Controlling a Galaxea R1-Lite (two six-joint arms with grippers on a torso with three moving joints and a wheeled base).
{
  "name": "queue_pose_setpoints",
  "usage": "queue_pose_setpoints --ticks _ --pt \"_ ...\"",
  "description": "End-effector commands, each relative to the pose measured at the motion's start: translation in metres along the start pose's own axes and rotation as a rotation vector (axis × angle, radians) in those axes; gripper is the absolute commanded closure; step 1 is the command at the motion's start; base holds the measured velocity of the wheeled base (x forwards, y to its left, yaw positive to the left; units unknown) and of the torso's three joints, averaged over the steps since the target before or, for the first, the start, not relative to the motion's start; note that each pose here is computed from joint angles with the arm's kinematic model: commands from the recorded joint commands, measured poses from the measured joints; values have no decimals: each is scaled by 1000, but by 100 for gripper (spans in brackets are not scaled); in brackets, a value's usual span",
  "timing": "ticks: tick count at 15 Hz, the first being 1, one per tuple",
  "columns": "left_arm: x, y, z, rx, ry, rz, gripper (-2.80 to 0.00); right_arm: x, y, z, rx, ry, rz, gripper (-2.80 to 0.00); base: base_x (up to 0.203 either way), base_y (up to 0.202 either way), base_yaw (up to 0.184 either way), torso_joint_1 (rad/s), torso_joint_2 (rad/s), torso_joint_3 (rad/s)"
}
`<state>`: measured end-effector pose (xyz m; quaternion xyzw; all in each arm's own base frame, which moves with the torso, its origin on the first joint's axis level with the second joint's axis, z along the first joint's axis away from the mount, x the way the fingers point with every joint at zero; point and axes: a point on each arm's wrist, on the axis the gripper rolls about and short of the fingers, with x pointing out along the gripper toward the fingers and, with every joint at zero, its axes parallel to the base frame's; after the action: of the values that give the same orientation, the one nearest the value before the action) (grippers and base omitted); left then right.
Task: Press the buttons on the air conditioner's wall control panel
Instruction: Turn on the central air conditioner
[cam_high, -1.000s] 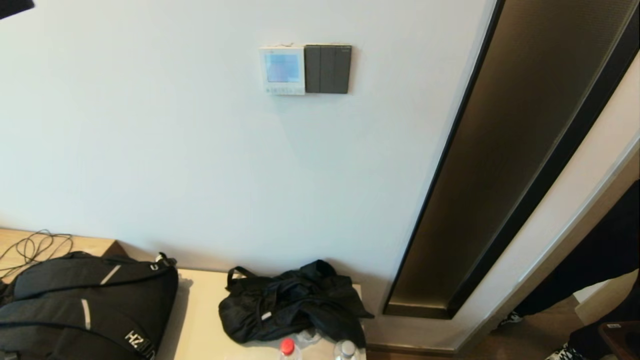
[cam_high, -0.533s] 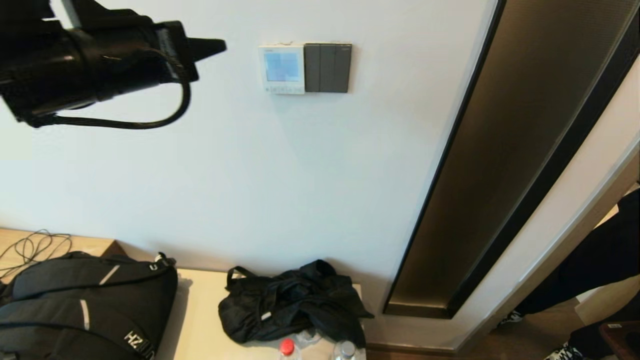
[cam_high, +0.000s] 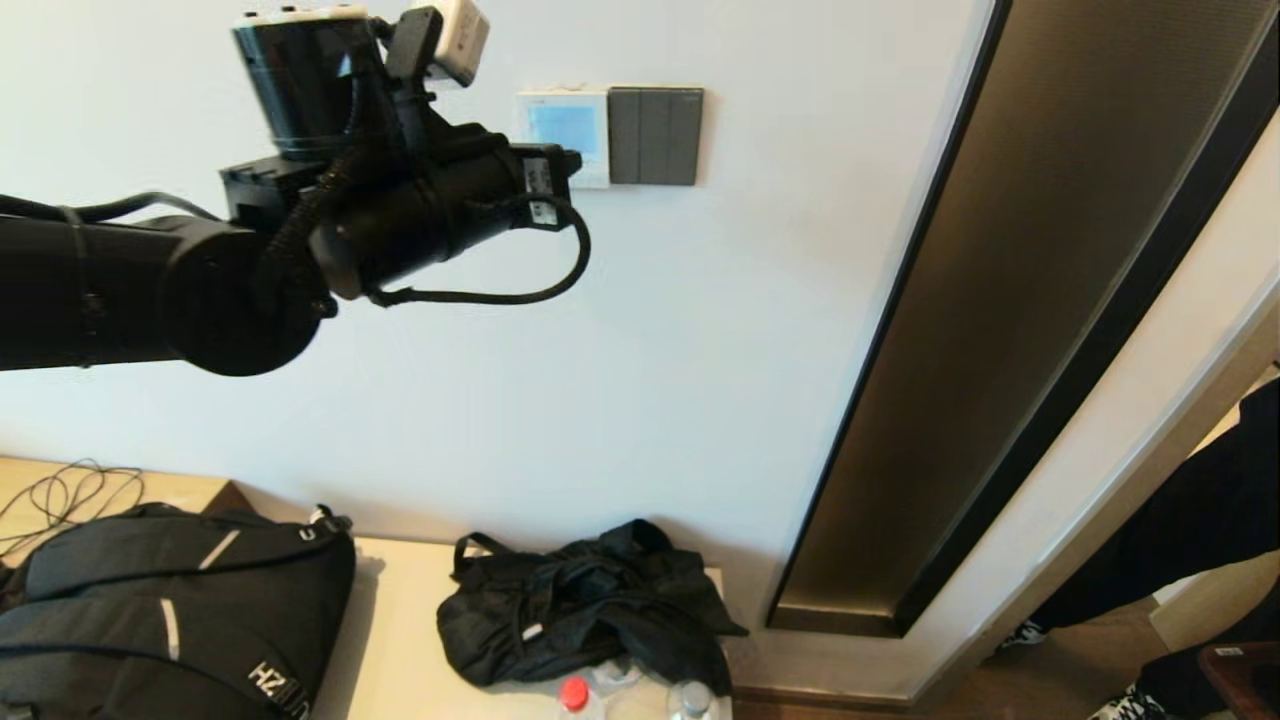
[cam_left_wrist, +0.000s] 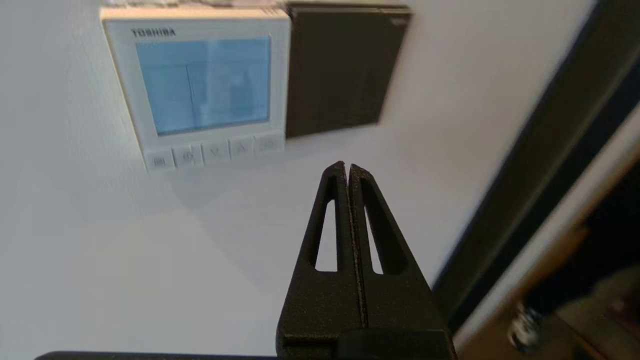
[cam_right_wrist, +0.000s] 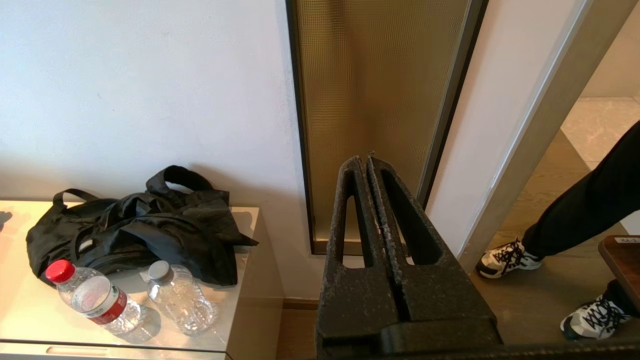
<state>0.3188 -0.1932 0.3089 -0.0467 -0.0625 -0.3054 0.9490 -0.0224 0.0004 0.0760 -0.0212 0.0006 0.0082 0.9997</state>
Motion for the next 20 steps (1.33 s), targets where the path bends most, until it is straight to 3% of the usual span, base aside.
queue_pose_setpoints --ticks 1,10,20 --pt "29 0 -27 -2 13 17 0 0 0 0 -1 1 1 0 0 0 0 0 0 0" --pt "63 0 -54 -4 24 21 0 0 0 0 -1 1 1 0 0 0 0 0 0 0" --pt "76 8 -47 2 -13 78 0 0 0 0 -1 2 1 0 0 0 0 0 0 0"
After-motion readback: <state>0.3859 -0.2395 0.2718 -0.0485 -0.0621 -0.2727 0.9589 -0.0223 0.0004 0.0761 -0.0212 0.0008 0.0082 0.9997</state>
